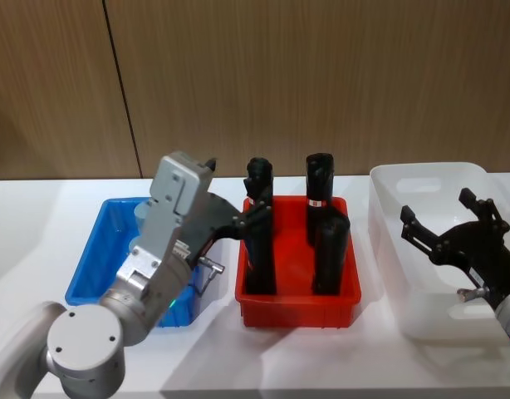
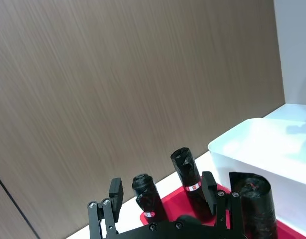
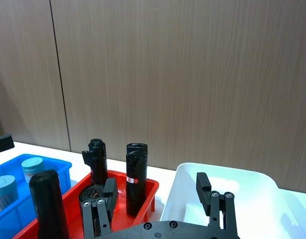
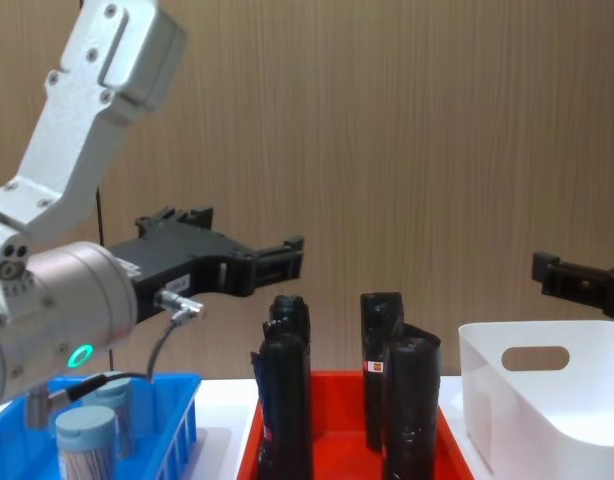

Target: Pick the cotton swabs from the blue box and place them into the white box.

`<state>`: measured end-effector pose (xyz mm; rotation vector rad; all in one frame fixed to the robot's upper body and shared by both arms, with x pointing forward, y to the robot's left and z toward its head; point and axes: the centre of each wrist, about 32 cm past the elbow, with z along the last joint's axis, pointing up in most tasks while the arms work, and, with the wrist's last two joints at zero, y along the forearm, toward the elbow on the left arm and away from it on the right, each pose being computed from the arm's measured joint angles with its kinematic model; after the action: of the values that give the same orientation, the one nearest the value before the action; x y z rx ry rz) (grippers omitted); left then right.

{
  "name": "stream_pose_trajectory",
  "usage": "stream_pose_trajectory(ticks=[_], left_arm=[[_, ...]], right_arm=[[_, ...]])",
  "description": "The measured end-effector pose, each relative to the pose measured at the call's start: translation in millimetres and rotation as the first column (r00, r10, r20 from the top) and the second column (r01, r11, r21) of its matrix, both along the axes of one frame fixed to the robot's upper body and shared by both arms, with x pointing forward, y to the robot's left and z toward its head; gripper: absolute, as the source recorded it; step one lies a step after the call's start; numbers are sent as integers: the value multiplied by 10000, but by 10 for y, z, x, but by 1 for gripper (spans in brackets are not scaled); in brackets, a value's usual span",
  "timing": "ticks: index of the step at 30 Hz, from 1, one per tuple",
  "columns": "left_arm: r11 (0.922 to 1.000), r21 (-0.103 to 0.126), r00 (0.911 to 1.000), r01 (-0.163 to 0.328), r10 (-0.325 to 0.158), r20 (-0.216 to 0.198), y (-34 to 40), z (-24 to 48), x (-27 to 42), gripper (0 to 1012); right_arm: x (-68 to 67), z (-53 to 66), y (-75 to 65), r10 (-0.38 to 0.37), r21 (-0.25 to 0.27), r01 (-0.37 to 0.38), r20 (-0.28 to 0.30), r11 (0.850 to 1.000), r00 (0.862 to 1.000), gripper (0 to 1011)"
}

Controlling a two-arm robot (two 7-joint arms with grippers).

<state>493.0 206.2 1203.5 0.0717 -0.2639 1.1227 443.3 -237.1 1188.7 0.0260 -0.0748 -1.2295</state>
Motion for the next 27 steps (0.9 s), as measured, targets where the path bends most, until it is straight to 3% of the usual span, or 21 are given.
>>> stream_pose_trajectory(ticks=[9, 19, 27], left_arm=[[9999, -109, 9993, -98, 94, -364, 164, -40, -2, 1004], [9958, -731, 9934, -558, 480, -1038, 391, -132, -57, 1004], [9813, -1293, 9777, -1424, 1191, -1731, 590, -218, -127, 1004]], right_arm=[[0, 0, 0, 0, 0, 0, 0, 10000, 10000, 1002], [0, 0, 0, 0, 0, 0, 0, 10000, 10000, 1002], [0, 0, 0, -1, 0, 1, 0, 10000, 10000, 1002]])
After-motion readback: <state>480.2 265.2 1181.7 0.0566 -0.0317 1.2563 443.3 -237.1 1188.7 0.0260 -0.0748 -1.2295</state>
